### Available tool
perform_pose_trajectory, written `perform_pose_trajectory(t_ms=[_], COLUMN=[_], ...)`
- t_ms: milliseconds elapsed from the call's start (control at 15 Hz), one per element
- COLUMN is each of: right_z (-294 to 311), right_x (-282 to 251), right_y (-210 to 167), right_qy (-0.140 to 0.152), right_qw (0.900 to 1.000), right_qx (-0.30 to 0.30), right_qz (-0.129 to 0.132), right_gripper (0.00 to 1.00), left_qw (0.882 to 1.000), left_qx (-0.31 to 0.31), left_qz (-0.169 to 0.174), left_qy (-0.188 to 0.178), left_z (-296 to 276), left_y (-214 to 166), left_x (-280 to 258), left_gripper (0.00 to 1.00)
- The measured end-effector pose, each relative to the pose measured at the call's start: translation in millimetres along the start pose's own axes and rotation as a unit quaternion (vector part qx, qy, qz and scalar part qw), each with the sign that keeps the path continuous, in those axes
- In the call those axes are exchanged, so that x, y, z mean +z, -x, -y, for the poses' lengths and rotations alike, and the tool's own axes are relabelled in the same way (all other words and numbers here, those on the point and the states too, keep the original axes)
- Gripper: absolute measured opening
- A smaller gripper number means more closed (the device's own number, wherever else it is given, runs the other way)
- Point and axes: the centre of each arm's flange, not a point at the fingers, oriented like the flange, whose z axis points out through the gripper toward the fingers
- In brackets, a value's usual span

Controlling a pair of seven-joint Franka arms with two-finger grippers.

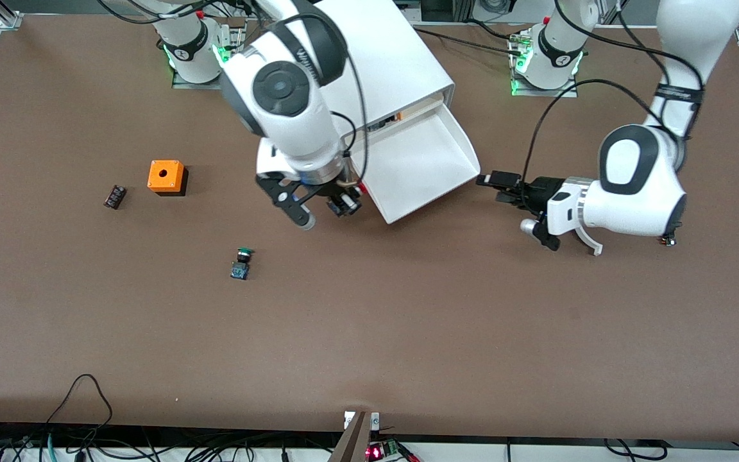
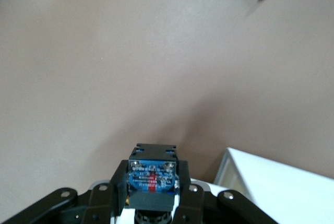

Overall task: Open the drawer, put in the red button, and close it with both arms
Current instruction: 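Carry the red button with the right gripper over the open drawer, then lower the red button into the drawer and open the right gripper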

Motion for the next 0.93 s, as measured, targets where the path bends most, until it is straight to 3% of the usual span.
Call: perform_pose_trajectory(t_ms=[267,400,533,733,933], right_z=[11,14,16,15,13], right_x=[46,66,82,105,118], right_y=[68,90,106,128,141], right_qy=[-0.018,-0.029,-0.037,-0.044,-0.044], right_qw=[0.998,0.996,0.995,0.992,0.99], right_qx=[0.051,0.078,0.096,0.116,0.128], right_qz=[-0.018,-0.017,-0.02,-0.028,-0.028], right_gripper=[0.41,0.41,0.41,0.41,0.41], left_qw=[0.987,0.966,0.946,0.932,0.928], left_qx=[-0.071,-0.086,-0.094,-0.103,-0.113], left_qz=[0.036,0.045,0.043,0.028,0.017], left_qy=[-0.142,-0.238,-0.306,-0.347,-0.355], left_z=[-45,-67,-91,-99,-92], left_y=[8,11,12,13,14], left_x=[-55,-61,-60,-74,-90], left_gripper=[1.0,1.0,1.0,1.0,1.0])
